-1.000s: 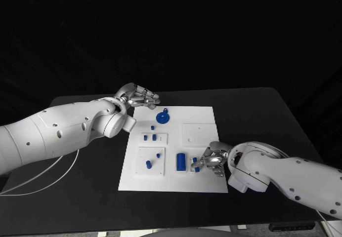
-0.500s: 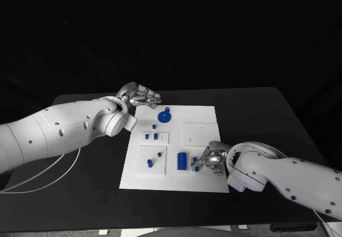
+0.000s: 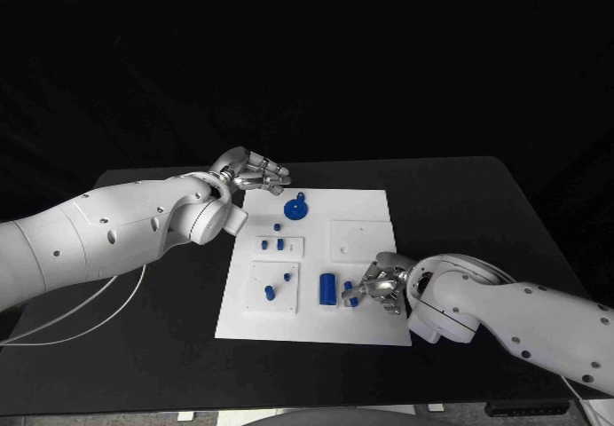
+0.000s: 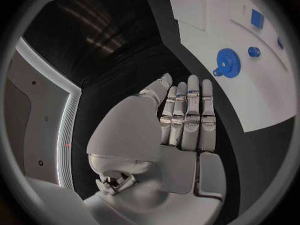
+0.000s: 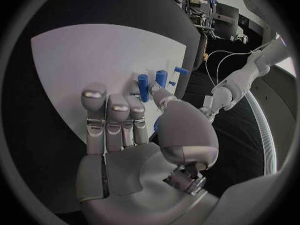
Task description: Assemble the parts on the task board
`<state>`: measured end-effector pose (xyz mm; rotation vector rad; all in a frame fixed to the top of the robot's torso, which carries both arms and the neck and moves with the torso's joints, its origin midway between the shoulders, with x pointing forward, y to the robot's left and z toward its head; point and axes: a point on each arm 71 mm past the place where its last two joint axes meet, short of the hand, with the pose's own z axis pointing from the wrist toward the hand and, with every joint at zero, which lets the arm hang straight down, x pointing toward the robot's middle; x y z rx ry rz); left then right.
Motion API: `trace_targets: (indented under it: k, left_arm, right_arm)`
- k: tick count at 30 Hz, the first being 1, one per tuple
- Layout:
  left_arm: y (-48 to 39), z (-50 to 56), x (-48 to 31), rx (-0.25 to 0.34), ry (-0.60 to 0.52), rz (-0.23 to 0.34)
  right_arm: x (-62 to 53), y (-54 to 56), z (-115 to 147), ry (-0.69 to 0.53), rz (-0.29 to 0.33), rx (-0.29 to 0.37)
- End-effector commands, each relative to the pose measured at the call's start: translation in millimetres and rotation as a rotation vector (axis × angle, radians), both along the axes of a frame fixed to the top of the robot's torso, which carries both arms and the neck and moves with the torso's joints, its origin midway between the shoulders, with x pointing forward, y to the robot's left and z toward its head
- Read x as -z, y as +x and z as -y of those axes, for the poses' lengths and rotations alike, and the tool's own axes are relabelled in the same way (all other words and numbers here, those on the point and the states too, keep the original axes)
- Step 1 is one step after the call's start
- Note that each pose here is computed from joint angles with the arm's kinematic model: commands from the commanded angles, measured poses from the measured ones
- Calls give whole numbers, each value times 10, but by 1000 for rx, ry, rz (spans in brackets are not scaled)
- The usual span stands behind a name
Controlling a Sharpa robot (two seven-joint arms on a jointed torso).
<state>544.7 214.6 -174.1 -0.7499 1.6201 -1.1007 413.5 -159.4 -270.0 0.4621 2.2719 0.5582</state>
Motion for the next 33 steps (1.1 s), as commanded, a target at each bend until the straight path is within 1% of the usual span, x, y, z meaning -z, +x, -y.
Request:
trace_targets:
  k: [1, 17, 26, 33]
  left_arm:
    - [-5, 19, -4, 15, -3, -4]
    - [-6, 6, -2, 13, -2, -6]
    - [-6, -1, -1, 11, -1, -7]
    - [-5, -7, 0, 10, 1, -8]
  right_arm:
    - [21, -5, -1, -4, 8, 1]
    - [12, -10, 18, 12, 14, 0]
    - [-8, -55, 12, 49, 4, -30]
    - [-40, -96, 29, 60, 8, -42]
